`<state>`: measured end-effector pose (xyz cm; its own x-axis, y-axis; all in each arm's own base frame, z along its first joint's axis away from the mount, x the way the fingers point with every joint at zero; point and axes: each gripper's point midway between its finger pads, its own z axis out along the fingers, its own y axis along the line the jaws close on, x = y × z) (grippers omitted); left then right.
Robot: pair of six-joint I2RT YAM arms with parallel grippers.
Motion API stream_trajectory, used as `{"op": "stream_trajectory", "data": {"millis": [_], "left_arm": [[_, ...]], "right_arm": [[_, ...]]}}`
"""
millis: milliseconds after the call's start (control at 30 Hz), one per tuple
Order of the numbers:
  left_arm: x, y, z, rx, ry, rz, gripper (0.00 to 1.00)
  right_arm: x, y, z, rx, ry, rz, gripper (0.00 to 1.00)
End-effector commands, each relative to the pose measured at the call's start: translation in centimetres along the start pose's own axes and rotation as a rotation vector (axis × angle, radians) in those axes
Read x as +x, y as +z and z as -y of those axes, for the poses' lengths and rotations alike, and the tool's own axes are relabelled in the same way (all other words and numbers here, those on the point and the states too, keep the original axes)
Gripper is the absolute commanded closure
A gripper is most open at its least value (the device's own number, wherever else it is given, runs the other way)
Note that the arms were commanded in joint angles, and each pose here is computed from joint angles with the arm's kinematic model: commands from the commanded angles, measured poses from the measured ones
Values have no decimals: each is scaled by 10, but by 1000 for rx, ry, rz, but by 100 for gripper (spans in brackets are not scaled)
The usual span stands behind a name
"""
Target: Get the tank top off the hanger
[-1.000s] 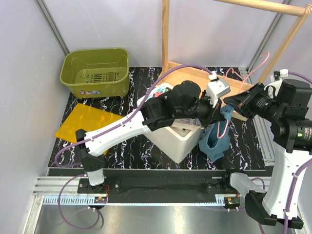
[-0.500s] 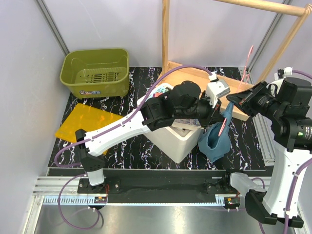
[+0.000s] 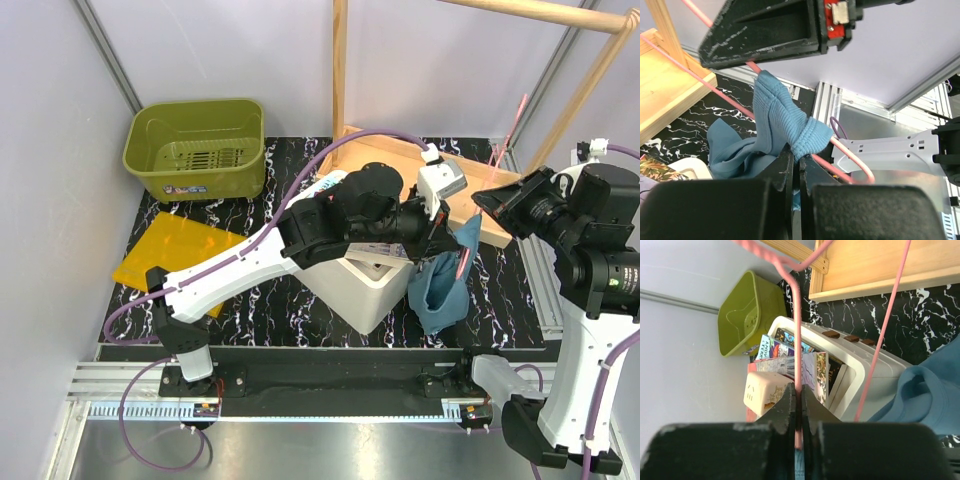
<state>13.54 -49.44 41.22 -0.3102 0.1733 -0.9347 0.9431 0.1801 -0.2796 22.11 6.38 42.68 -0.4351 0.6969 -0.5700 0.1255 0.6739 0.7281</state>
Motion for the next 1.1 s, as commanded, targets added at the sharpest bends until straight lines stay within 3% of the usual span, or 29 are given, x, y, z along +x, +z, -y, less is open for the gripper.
{"op": "stream_trajectory", "data": {"millis": [0,300,500,767,1067], "left_arm": [[-40,-32,30,87,29,104,100],[-72,-62,54,152,19,179,100],[-84,-73,79,265,42,200,100],[-101,-75,71,212,73,253,100],[-80,-78,16,54,-38,212,100]], "right_arm": [[-17,2,-6,-24,-32,83,100],[-27,0,10,47,-97,154,100],[-32,18,10,48,-75,135,100],[-65,48,8,90,-32,182,100],[-108,73,-31,15,-23,214,100]]}}
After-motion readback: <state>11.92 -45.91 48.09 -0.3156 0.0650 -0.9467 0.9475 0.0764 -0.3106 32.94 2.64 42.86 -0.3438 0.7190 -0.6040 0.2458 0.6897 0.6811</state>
